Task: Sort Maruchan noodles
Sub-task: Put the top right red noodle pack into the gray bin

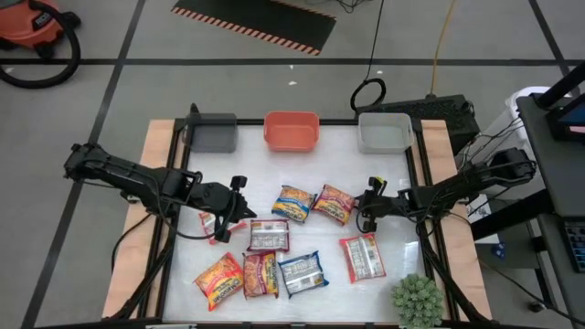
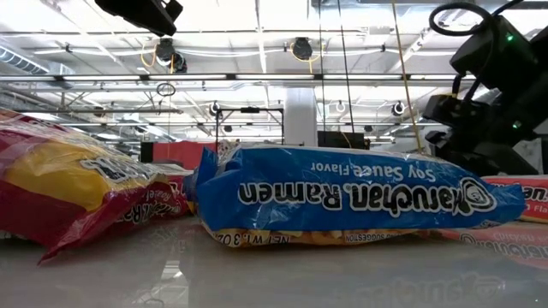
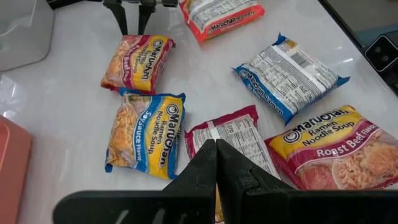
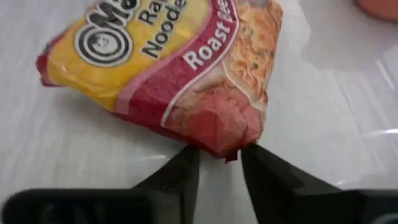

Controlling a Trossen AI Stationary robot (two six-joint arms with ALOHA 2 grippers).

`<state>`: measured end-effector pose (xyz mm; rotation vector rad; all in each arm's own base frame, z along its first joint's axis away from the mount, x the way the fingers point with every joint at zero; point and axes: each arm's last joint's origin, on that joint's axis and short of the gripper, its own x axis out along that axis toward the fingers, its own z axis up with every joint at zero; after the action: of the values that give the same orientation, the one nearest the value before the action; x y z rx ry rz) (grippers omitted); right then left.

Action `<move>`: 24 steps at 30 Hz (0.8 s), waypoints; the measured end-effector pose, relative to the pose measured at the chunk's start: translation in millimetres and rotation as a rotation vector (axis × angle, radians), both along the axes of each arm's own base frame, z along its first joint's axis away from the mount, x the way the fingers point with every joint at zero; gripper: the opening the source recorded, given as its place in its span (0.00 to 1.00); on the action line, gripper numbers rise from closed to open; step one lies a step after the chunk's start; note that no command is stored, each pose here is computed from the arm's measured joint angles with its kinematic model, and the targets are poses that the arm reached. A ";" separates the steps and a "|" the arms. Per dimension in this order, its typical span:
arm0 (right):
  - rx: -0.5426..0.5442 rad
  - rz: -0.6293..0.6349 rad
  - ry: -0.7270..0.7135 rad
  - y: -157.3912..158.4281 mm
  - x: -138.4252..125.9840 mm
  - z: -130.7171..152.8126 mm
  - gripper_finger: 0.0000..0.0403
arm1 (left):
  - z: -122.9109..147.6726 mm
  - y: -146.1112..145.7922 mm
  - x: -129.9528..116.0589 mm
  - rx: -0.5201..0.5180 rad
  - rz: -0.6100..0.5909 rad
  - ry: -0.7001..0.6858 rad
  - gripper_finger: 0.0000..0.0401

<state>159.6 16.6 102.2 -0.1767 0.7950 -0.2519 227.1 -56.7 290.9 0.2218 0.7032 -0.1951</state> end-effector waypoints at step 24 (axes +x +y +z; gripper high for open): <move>-0.366 0.038 -0.169 0.9 36.6 49.2 0.00 | 0.0 -4.0 -1.2 -0.014 0.042 -0.001 0.00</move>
<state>196.2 17.4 151.4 -0.5079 0.5724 -0.3708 225.9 -60.7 290.9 0.1934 0.7043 -0.1595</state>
